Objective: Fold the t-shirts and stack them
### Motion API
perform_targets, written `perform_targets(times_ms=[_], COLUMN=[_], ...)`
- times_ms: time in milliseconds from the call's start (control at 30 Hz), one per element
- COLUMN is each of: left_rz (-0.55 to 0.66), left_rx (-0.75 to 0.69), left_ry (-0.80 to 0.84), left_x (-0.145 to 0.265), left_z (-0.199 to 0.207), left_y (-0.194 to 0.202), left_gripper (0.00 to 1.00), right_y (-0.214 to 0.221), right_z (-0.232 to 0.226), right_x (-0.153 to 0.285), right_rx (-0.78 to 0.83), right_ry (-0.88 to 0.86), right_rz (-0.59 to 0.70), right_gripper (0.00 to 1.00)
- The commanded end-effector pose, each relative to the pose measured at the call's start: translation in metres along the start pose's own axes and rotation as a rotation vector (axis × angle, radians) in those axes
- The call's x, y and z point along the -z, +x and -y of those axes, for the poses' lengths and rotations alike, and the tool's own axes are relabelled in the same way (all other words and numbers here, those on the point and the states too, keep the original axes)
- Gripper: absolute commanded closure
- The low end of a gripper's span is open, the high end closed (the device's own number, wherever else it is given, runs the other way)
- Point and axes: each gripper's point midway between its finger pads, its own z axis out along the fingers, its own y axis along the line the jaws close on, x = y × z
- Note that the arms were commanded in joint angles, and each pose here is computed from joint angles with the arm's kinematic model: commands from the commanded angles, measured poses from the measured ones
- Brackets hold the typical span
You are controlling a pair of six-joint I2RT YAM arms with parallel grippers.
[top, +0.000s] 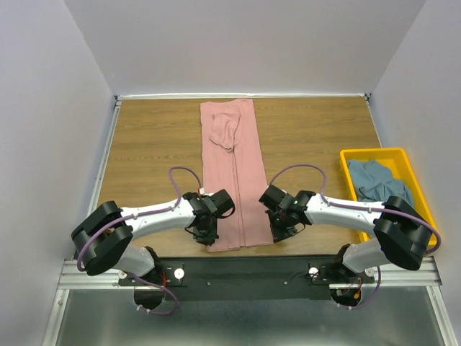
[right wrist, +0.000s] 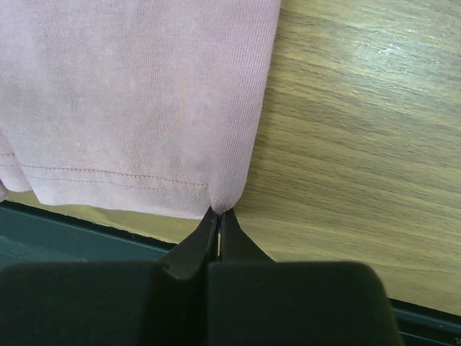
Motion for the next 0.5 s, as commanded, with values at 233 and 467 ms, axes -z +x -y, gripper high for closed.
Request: perform_targets(times_ms=[233,467], left_rz=[-0.072,0.004], left_rx=[-0.033,-0.017], left_ry=[0.033,0.168], left_x=[0.012,0.037], left_z=[0.008,0.023], left_y=[0.035,0.022], left_gripper=[1.0,1.0], right_y=[0.038,0.026], right_z=[0.001,0.006], right_x=[0.004,0.023], right_rx=[0.032,0.039], right_ry=[-0.093,-0.071], right_rz=[-0.116,-0.049], right_gripper=[0.99,0.99])
